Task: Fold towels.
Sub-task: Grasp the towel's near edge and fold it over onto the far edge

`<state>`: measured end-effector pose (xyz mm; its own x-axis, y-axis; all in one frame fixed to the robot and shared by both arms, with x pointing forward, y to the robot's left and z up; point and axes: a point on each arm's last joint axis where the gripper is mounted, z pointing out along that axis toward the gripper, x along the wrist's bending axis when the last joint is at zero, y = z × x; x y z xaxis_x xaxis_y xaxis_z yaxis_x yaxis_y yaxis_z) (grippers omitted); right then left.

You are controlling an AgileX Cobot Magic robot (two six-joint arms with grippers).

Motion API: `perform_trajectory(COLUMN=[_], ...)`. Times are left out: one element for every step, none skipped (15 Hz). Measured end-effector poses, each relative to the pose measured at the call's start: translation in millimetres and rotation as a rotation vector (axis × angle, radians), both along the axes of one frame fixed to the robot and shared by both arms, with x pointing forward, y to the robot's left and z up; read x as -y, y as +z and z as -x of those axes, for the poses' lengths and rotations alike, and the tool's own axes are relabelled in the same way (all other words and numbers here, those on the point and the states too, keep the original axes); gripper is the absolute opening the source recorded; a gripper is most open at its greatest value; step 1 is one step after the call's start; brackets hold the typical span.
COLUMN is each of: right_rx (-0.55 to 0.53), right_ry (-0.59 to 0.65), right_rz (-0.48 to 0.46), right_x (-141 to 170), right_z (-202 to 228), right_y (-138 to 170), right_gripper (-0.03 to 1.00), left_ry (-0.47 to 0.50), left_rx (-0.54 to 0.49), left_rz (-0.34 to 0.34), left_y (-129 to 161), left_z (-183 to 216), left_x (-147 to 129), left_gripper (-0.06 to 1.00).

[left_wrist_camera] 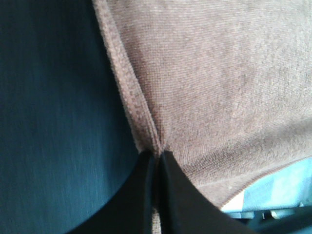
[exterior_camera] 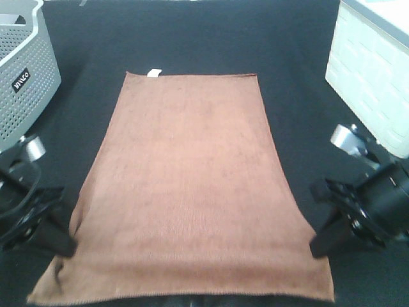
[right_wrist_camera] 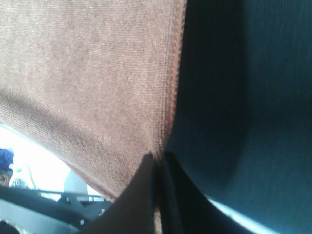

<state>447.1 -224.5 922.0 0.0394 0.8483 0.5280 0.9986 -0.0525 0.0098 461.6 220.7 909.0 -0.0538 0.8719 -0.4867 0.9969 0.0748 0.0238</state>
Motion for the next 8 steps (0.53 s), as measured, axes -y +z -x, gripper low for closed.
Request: perform_trajectory(right_rx=[-0.014, -0.026, -0.030, -0.024, -0.016, 0.008, 0.008, 0.046], right_ry=[0.002, 0.007, 0.011, 0.012, 0.015, 0.021, 0.021, 0.023], right_rz=[-0.001, -0.005, -0.009, -0.011, -0.010, -0.009, -0.009, -0.013], right_x=[1, 2, 2, 2, 2, 2, 2, 0], right_z=[13, 22, 26, 26, 24, 19, 19, 9], right_y=[-1, -1, 0, 1, 3, 7, 7, 14], right_gripper=[0.02, 0.02, 0.02, 0.02, 0.02, 0.02, 0.02, 0.02], left_ry=[-0.003, -0.005, -0.007, -0.004, 0.011, 0.023, 0.023, 0.033], left_rx=[-0.015, -0.022, -0.018, -0.005, 0.003, 0.010, 0.010, 0.040], left_rz=[0.003, 0.009, 0.012, 0.017, 0.029, 0.035, 0.035, 0.030], left_y=[0, 3, 5, 8, 10, 11, 11, 14], left_z=[10, 21, 25, 26, 26, 24, 24, 18], left_x=[-1, -3, -3, -3, -2, -2, -2, -2], left_gripper=[0.01, 0.01, 0.01, 0.01, 0.01, 0.01, 0.01, 0.01])
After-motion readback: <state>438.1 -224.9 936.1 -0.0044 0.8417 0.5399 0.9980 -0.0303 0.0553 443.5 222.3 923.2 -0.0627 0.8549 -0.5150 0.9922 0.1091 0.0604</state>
